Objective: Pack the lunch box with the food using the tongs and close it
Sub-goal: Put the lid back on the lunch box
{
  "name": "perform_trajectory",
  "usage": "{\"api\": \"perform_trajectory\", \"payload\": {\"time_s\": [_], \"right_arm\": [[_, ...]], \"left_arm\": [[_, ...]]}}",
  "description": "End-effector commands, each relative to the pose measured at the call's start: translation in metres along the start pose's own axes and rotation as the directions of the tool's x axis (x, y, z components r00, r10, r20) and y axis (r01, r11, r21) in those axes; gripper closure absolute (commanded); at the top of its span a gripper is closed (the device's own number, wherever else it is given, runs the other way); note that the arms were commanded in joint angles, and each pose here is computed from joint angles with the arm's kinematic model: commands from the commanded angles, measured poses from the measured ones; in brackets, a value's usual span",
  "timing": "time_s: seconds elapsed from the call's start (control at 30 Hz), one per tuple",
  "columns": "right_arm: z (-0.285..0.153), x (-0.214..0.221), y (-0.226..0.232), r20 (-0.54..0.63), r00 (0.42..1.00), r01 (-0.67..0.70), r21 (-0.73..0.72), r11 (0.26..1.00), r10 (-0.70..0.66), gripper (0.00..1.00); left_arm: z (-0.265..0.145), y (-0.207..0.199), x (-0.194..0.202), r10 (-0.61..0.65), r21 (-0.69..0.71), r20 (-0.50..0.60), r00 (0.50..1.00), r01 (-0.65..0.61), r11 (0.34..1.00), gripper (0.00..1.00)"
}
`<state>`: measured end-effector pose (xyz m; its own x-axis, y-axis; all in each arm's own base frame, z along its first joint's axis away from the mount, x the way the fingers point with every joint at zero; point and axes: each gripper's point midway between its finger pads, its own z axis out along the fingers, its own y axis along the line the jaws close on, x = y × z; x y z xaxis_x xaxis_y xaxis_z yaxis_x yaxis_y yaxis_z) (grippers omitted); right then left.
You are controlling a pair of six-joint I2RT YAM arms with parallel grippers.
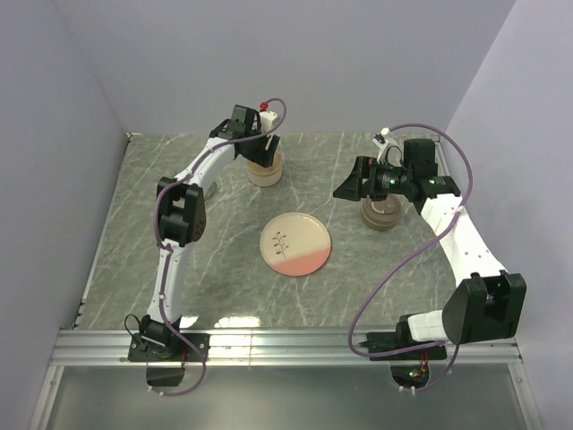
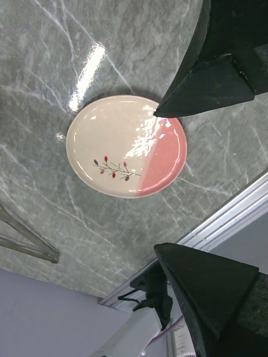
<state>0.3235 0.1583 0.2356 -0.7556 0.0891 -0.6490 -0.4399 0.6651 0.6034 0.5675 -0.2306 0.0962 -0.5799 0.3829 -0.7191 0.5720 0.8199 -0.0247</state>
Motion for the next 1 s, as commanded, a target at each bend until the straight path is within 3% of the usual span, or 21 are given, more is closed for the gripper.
{"api": "perform_trajectory", "payload": {"time_s": [0.0,0.57,0.97], "right_arm": [[-0.001,-0.008,-0.001,0.019,1.000,0.024,0.005,1.000,-0.024,0.00],[-0.003,-0.006,-0.002,0.018,0.999,0.034,0.016,0.999,-0.035,0.00],[-0.004,-0.003,-0.002,0.016,0.999,0.040,0.018,0.999,-0.040,0.00]], "left_arm": [[0.009,-0.005,0.057,0.001,0.010,-0.171,0.985,0.001,1.000,0.27],[0.007,-0.014,0.109,0.004,0.055,-0.311,0.950,0.014,0.998,0.29],[0.006,-0.017,0.101,-0.001,0.072,-0.291,0.957,0.023,0.997,0.31]]}}
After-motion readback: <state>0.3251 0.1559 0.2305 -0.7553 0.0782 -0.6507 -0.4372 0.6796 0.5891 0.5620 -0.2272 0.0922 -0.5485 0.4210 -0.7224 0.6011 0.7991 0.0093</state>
